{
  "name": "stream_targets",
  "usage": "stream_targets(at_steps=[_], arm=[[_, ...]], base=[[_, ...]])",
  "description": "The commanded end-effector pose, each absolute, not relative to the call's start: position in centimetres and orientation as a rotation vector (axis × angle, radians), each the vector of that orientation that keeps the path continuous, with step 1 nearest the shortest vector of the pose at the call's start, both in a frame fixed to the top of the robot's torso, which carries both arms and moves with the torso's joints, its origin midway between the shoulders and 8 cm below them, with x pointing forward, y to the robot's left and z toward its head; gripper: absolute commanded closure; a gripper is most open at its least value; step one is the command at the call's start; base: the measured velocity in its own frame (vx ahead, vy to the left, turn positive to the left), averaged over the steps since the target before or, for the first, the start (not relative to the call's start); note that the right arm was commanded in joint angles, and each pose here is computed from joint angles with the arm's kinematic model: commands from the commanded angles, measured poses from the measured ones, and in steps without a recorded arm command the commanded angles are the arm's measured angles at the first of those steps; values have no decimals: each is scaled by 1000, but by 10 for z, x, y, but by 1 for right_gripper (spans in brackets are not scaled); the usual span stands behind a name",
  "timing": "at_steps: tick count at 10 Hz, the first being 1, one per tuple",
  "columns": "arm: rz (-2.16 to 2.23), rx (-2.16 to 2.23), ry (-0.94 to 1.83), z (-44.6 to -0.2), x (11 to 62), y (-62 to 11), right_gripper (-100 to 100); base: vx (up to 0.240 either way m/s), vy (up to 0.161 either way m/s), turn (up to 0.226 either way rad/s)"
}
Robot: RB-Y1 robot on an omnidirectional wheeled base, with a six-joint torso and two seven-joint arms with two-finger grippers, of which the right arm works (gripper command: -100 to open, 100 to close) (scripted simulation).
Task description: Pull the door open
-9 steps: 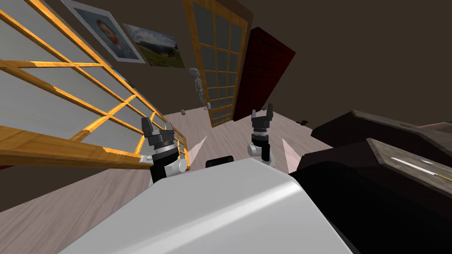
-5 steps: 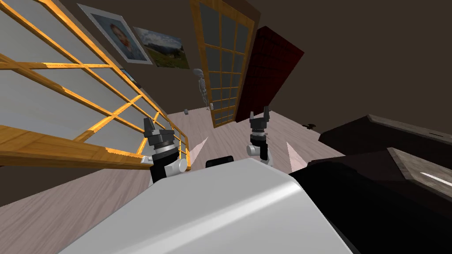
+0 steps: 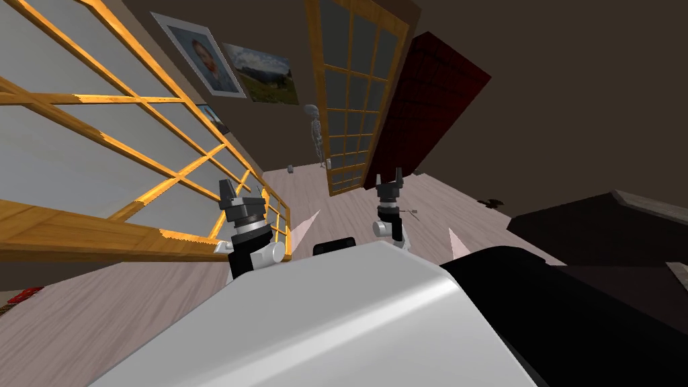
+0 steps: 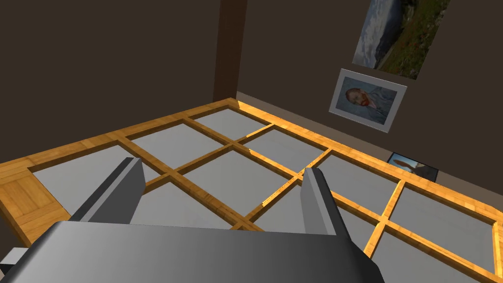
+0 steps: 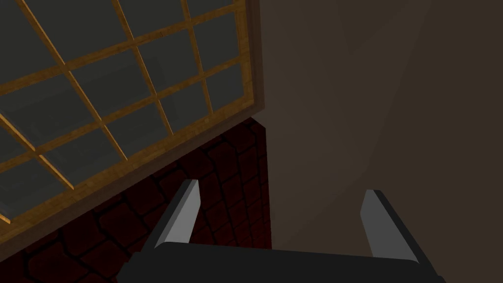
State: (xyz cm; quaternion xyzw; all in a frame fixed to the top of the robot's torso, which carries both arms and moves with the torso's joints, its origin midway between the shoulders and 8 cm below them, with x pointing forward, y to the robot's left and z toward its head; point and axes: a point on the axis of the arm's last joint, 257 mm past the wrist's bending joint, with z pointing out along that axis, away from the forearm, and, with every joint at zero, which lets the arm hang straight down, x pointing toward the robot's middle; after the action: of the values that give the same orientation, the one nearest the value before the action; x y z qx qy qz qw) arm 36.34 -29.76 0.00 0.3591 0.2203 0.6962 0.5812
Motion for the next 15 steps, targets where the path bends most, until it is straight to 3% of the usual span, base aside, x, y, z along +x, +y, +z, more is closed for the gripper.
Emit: stream_targets(at_steps=[1, 15], arm=[[1659, 874, 504, -11, 366, -300, -100], [1889, 1212, 348, -116, 397, -323, -100]], base=[[123, -14, 165], [108, -22, 149]])
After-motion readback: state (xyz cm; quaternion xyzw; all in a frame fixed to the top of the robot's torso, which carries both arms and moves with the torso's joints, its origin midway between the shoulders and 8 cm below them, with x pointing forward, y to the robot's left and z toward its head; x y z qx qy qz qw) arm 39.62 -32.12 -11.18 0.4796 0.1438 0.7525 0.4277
